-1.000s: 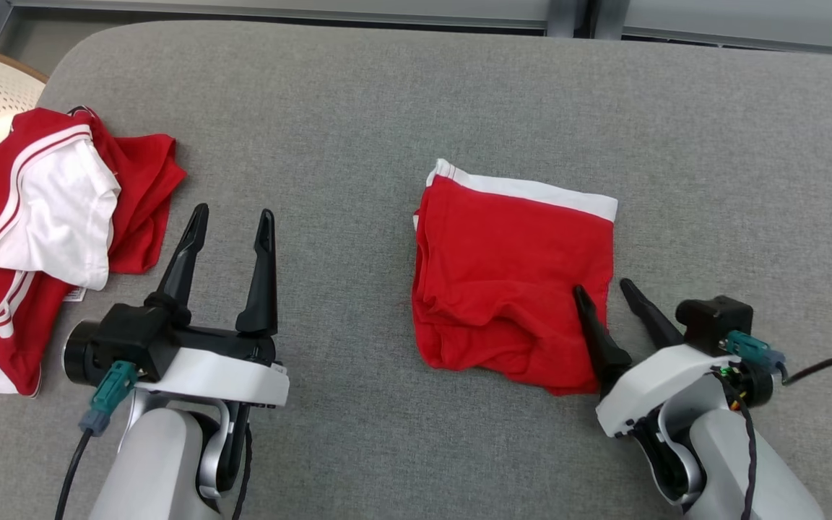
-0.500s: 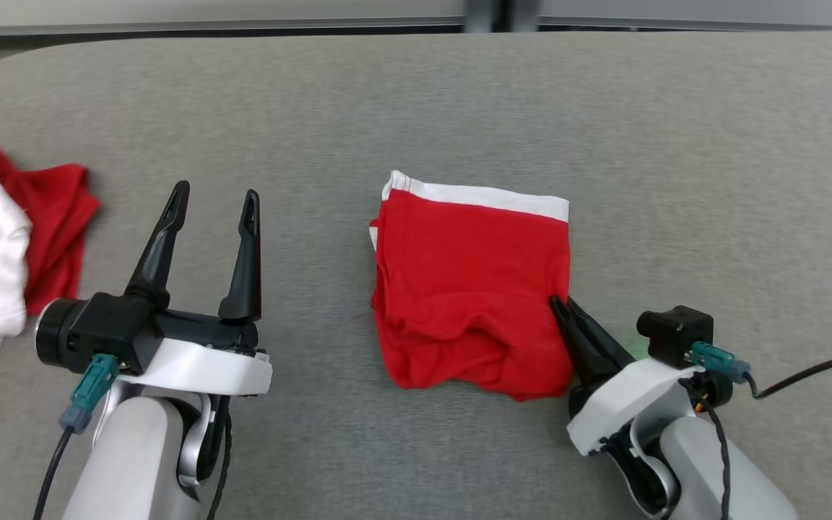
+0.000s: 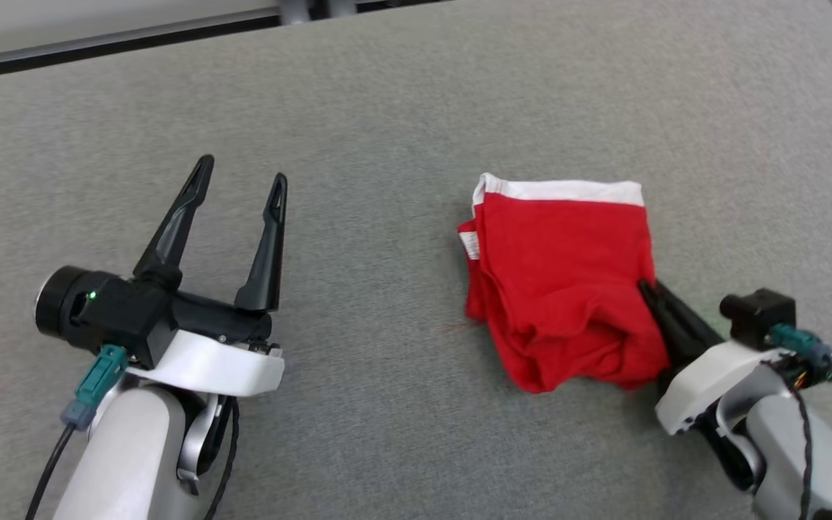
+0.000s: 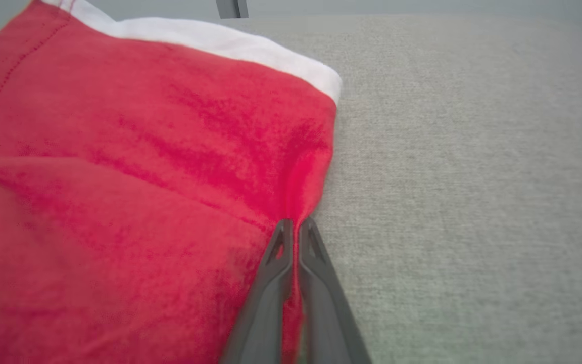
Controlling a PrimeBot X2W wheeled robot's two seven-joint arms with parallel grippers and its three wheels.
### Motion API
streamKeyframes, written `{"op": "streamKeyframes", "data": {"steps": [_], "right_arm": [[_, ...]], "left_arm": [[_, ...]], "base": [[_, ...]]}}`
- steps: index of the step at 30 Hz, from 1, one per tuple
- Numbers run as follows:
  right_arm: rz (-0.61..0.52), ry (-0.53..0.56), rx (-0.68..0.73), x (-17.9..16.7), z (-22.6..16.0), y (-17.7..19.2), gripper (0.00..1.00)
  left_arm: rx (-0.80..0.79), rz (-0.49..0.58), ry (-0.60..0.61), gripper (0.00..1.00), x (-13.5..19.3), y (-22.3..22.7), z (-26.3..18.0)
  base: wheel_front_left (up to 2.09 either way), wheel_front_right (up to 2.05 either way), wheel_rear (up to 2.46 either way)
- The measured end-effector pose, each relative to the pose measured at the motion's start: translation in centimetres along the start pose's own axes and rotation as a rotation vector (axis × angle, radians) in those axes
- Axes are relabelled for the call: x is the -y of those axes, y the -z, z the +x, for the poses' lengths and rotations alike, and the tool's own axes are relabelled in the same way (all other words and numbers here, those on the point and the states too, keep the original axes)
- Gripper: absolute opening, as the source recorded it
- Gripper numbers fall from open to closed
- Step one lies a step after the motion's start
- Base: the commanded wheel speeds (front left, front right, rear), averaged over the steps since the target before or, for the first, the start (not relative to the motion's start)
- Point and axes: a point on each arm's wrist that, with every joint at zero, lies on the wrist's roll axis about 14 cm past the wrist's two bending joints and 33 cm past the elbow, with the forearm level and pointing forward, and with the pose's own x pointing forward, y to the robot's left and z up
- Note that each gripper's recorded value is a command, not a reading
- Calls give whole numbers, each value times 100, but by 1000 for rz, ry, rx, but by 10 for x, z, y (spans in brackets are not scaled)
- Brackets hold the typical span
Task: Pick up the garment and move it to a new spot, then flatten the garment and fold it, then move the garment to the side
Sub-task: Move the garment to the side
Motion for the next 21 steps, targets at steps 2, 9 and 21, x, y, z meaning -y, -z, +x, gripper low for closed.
{"op": "streamKeyframes", "data": {"steps": [2, 9, 21], "right_arm": [[-34, 28, -5, 17, -1, -4, 0], [-182, 140, 9, 90, 11, -40, 0], [-238, 469, -68, 236, 7, -61, 0]], "left_arm": [[9, -11, 36, 100, 10, 1, 10], [13, -34, 150, 100, 35, 12, 34], [21, -46, 214, 100, 33, 39, 61]], "base": [[0, 0, 0], [0, 0, 0], [0, 0, 0]]}}
